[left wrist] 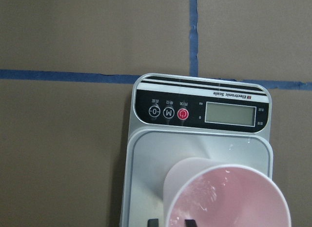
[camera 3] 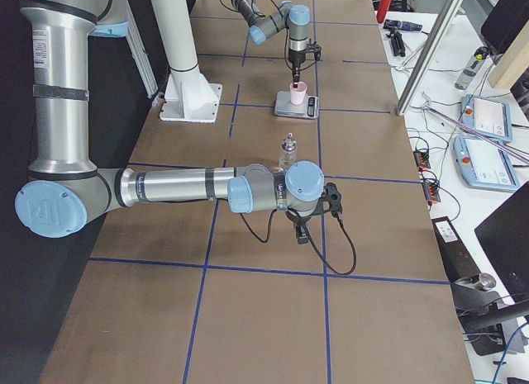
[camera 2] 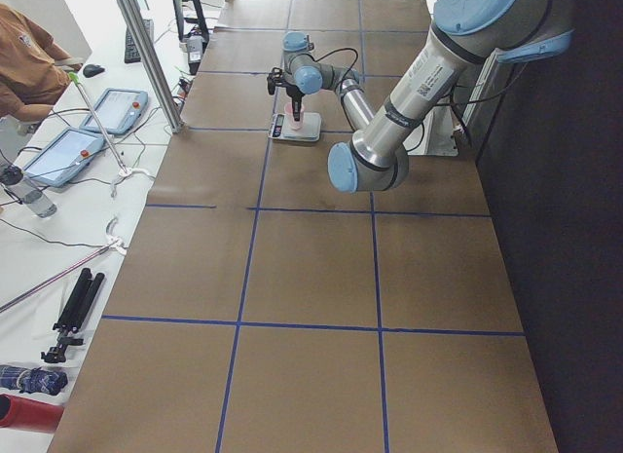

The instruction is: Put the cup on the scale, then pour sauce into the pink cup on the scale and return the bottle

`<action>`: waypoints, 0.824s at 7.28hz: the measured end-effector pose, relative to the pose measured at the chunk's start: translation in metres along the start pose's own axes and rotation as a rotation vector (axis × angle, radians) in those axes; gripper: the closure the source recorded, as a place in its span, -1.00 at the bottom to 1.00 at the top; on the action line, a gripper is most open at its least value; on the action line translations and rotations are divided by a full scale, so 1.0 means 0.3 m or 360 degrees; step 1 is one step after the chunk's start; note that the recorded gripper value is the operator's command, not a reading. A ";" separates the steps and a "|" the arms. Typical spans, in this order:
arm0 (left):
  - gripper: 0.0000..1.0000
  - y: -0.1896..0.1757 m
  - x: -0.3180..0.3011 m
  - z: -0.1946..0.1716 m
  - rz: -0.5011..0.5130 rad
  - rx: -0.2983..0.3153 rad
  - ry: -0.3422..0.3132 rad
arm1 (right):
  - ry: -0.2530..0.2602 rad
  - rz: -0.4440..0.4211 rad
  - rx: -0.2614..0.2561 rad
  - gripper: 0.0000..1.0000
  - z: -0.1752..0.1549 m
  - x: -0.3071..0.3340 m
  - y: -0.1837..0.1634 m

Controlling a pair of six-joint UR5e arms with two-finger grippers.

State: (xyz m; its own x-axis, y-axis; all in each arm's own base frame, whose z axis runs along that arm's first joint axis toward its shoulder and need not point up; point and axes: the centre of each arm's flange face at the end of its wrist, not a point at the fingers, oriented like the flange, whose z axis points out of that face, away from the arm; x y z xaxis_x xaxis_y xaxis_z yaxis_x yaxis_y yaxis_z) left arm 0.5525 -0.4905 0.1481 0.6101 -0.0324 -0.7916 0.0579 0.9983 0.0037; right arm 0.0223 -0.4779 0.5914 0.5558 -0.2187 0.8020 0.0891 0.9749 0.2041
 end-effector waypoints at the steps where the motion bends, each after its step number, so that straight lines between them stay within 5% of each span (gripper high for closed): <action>1: -0.54 0.009 0.004 -0.028 0.0007 0.0008 0.0025 | -0.0011 0.0007 0.0000 -1.00 0.001 -0.009 -0.004; 6: -0.54 0.073 -0.093 -0.287 0.0056 0.0120 0.0220 | -0.0178 -0.0122 0.0184 -1.00 0.152 -0.328 -0.052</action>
State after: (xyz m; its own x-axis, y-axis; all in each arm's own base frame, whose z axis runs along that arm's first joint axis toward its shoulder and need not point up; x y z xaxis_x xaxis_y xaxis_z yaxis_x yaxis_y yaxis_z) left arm 0.4687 -0.4638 0.1176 0.4988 0.0149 -0.8666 0.1005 0.9921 0.0749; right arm -0.0715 -0.4736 0.5349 0.4551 -0.3019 0.8377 0.0287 0.9452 0.3251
